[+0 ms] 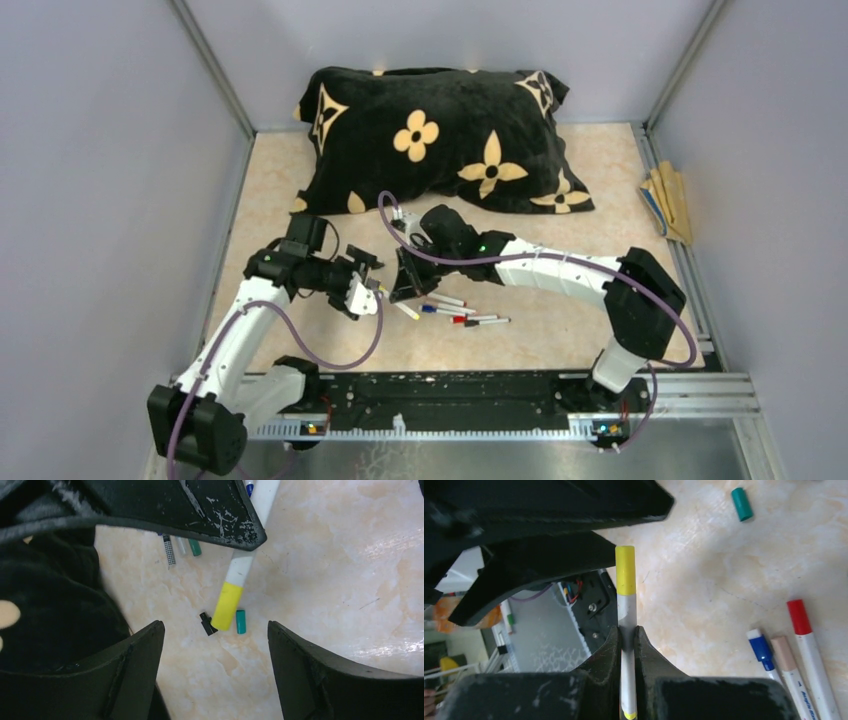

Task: Open the pen caps

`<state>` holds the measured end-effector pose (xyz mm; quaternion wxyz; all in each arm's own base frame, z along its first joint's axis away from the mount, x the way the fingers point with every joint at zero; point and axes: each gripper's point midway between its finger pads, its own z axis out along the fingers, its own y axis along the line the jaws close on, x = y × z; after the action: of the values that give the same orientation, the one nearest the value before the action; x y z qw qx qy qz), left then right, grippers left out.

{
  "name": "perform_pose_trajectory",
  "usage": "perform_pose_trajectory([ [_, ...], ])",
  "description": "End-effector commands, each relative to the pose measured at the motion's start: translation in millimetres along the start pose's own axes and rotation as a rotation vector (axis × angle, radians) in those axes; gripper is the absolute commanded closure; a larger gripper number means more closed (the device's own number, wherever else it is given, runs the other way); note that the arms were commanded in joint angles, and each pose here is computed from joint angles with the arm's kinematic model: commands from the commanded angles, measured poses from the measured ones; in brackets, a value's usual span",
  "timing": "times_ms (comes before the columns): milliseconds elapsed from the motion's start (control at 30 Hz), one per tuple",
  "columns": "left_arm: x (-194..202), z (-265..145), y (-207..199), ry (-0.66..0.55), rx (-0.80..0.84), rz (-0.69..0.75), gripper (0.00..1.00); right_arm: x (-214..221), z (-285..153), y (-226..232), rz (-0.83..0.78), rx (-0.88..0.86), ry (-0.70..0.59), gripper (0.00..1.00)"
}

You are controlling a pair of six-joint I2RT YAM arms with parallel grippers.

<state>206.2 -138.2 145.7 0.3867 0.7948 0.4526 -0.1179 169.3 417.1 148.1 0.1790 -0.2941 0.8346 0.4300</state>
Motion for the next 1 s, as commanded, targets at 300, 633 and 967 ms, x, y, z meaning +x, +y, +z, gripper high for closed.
perform_pose_trajectory([
  [300,-9,17,-3,0.098,0.104,0.116,0.47,-15,-3,34,0.017,-0.182,0.025,1.00],
  [633,-6,22,-10,0.138,0.134,0.081,0.80,-19,-1,28,0.040,-0.174,-0.004,1.00],
  [967,0,21,3,0.183,0.103,0.032,1.00,-11,6,22,0.103,-0.200,-0.036,0.68],
])
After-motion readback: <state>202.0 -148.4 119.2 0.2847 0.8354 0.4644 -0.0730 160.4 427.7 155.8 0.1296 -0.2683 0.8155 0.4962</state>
